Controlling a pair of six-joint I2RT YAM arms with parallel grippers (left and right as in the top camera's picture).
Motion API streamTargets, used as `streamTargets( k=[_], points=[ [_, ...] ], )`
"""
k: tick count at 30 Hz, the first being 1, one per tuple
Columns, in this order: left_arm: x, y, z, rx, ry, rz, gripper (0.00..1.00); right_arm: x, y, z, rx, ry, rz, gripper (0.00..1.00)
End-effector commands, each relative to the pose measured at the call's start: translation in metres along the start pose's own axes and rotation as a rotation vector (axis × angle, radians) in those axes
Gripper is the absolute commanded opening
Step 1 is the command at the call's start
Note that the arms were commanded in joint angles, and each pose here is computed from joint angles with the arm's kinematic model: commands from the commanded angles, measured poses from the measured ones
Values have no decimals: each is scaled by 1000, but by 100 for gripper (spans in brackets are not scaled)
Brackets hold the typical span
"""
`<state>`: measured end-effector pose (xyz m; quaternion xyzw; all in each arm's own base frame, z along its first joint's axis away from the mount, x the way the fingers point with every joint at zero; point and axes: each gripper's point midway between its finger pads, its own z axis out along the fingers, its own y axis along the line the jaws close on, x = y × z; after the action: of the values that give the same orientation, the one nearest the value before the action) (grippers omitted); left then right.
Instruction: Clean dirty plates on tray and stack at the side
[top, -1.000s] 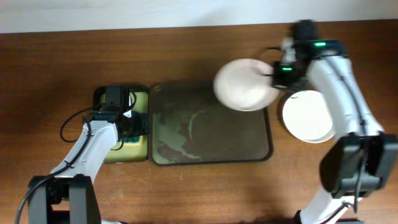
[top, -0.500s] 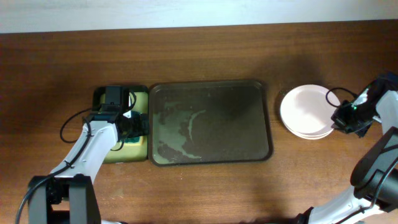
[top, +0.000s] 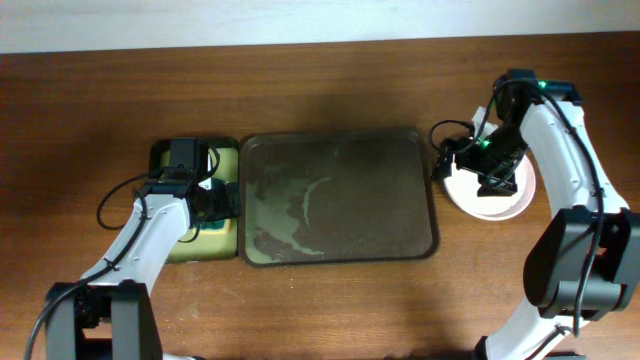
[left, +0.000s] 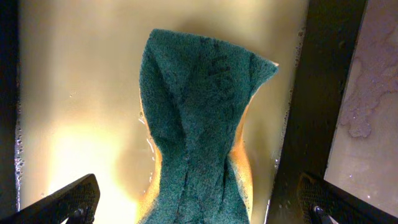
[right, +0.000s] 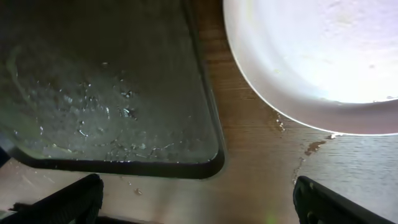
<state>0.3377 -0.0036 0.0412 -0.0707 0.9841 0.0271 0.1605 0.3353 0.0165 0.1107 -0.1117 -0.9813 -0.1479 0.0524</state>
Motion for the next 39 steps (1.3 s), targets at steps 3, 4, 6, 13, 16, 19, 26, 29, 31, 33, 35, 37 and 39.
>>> streamTargets(
  k=[3,4,6,13,16,19,26,29,31,33,35,37,39],
  points=[
    [0,2,0,-8,-3,3,99,-2,4,-2,2,-9,-17,98],
    [0,2,0,-8,-3,3,99,0,8,2,5,3,-29,98],
    [0,2,0,-8,-3,3,99,7,29,-2,8,-12,-96,98],
    [0,2,0,-8,-3,3,99,125,118,-143,76,-561,-644,98],
    [0,2,0,-8,-3,3,99,181,97,-206,13,-833,-666,98],
    [0,2,0,-8,-3,3,99,223,87,-264,-71,-1239,-761,98],
    [0,2,0,-8,-3,3,99,199,70,-220,-205,-2026,-782,98],
    [0,2,0,-8,-3,3,100,160,70,-152,-225,-1947,-821,98],
    [0,2,0,-8,-3,3,99,138,59,-115,-191,-1884,-780,98],
    [0,2,0,-8,-3,3,99,119,42,-89,-116,-1797,-696,98],
    [0,2,0,-8,-3,3,99,102,17,-47,-10,-1619,-610,98],
    [0,2,0,-8,-3,3,99,98,7,-31,53,-1554,-606,98],
    [0,2,0,-8,-3,3,99,98,7,-32,54,-1556,-603,98]
  ],
)
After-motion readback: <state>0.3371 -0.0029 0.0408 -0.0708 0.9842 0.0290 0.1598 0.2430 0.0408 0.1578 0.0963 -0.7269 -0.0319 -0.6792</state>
